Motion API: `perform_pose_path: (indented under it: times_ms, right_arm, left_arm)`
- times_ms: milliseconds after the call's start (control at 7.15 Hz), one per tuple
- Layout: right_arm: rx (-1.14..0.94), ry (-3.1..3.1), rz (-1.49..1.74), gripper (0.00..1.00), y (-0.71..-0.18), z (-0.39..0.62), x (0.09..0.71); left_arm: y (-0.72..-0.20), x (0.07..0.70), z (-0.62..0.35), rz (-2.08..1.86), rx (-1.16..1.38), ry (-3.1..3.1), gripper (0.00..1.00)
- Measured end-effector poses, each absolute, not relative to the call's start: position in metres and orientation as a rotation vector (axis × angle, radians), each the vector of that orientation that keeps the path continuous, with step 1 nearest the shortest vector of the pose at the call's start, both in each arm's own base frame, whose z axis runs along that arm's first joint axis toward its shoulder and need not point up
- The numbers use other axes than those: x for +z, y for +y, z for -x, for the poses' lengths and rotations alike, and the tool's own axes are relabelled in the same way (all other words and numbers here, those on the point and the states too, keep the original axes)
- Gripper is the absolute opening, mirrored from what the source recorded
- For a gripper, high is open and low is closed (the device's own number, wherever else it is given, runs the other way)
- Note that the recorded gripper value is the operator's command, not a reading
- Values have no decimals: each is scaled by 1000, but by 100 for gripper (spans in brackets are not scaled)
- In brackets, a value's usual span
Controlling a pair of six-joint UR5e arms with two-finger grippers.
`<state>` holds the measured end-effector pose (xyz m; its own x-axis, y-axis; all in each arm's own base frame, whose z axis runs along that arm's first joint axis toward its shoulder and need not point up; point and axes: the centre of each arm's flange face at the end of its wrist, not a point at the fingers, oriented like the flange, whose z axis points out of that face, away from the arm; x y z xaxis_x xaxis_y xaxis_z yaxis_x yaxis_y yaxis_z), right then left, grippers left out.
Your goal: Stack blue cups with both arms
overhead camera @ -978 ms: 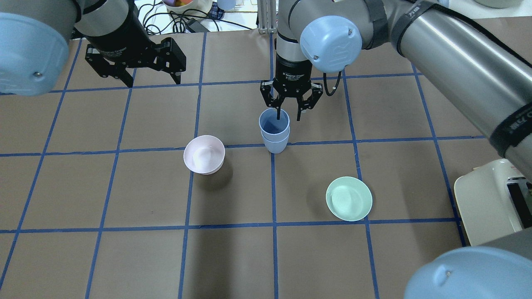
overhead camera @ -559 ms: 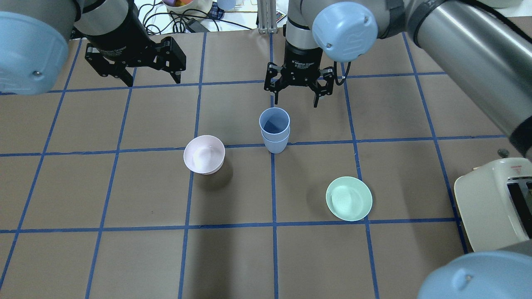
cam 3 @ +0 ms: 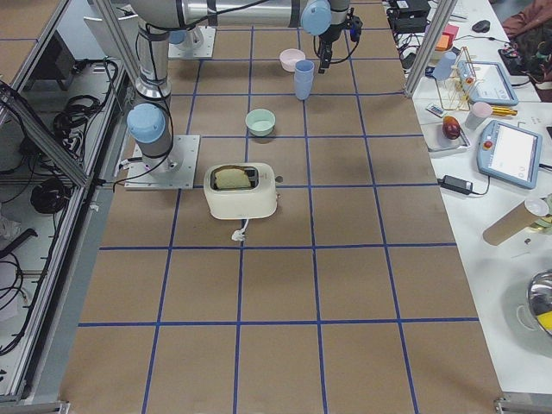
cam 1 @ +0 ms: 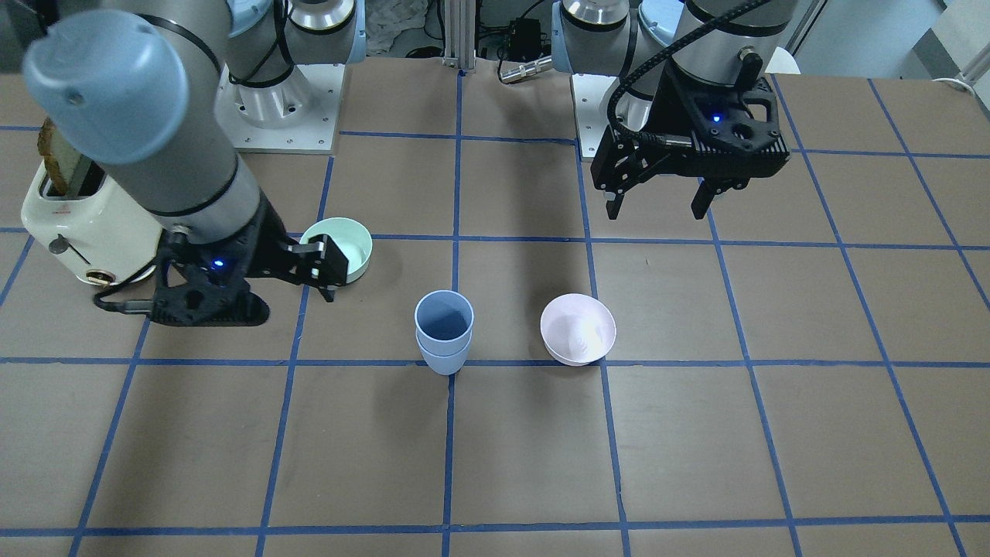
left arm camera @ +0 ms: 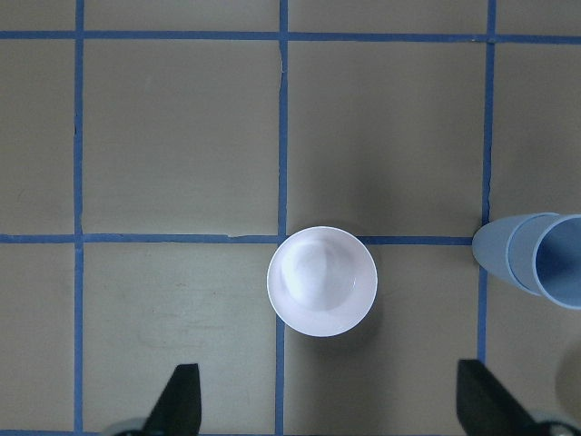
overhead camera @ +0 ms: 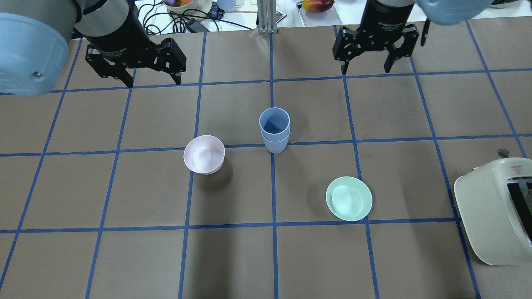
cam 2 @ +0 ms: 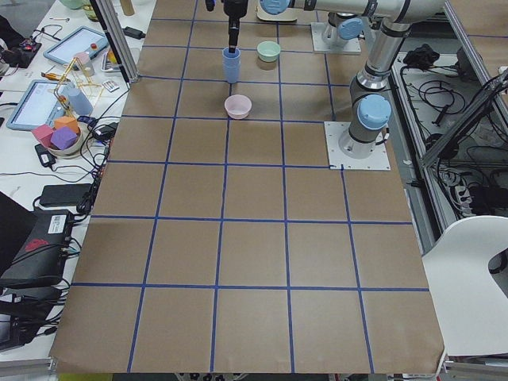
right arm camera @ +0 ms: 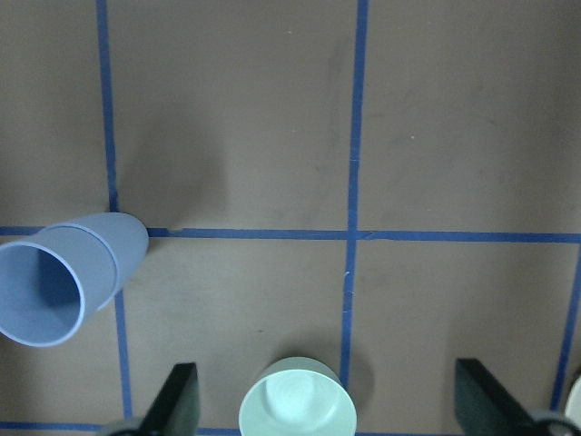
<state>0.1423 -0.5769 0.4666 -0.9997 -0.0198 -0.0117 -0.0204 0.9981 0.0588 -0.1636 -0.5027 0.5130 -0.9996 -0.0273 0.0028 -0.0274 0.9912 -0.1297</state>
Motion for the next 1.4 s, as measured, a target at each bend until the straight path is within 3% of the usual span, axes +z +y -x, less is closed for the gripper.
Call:
perform_pose_path:
  times_ms: [699,1398]
  right_arm:
    - [142,3149,-41,100,-496,-111,505]
    - [164,3153,3,100,-479,-140,502]
  left_arm:
    - [-502,513,164,-43,203,-3134,100]
    - [-502,512,164,-41,200,-3134,100]
